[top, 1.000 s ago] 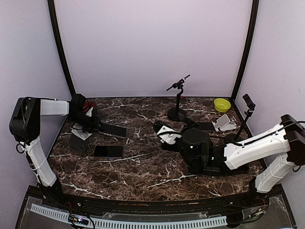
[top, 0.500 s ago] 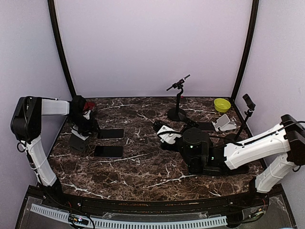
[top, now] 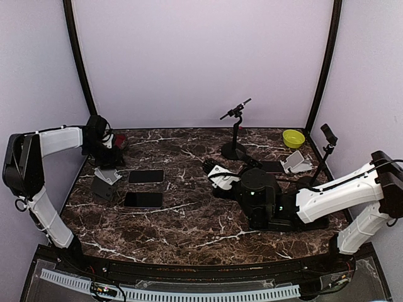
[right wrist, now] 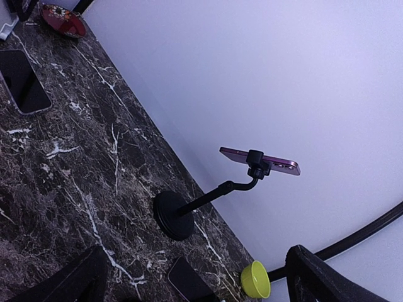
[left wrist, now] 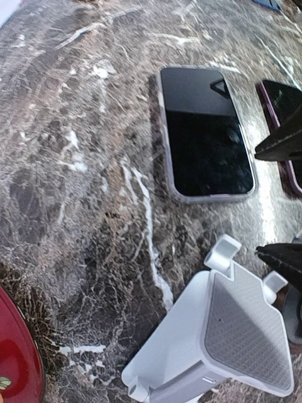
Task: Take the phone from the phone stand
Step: Adjust the phone stand at the corner of the board.
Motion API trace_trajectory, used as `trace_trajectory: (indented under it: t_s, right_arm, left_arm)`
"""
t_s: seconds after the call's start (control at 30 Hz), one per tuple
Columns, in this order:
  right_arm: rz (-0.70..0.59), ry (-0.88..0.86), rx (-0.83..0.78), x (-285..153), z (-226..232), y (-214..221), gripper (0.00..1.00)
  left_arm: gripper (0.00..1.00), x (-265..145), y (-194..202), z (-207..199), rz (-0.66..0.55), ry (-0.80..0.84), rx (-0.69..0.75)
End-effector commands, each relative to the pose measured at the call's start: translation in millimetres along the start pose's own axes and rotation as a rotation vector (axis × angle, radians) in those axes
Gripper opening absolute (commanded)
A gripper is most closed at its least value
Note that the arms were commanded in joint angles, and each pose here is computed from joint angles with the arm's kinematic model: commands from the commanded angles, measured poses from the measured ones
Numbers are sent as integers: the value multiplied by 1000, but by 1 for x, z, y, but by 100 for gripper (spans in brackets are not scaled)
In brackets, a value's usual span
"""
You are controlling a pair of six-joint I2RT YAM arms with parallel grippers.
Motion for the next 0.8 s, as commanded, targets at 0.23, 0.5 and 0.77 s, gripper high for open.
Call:
trace_trajectory:
  t_s: [0.23,0.5,0.77]
  right_arm:
    - [-15,14,56,1,-7,-5,100]
    - [-11,15,62,1,-7,-1,100]
    - [-6,18,66,1,-7,2,100]
  left_arm:
    - [25,20,29,-1,65,-117,26]
    - [14,29,41,1,70,-220,55]
    - [10,39,44,3,81,-300,84]
Point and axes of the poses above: each gripper's point midway between its finger pads, its own x axis out along the fingers, its own z axis along the line the jaws close on, y = z × x, the point moved 8 cm from there along -x, back along the fingers, and after that the axes turned 9 degrees about -x, right-handed, at the moved point
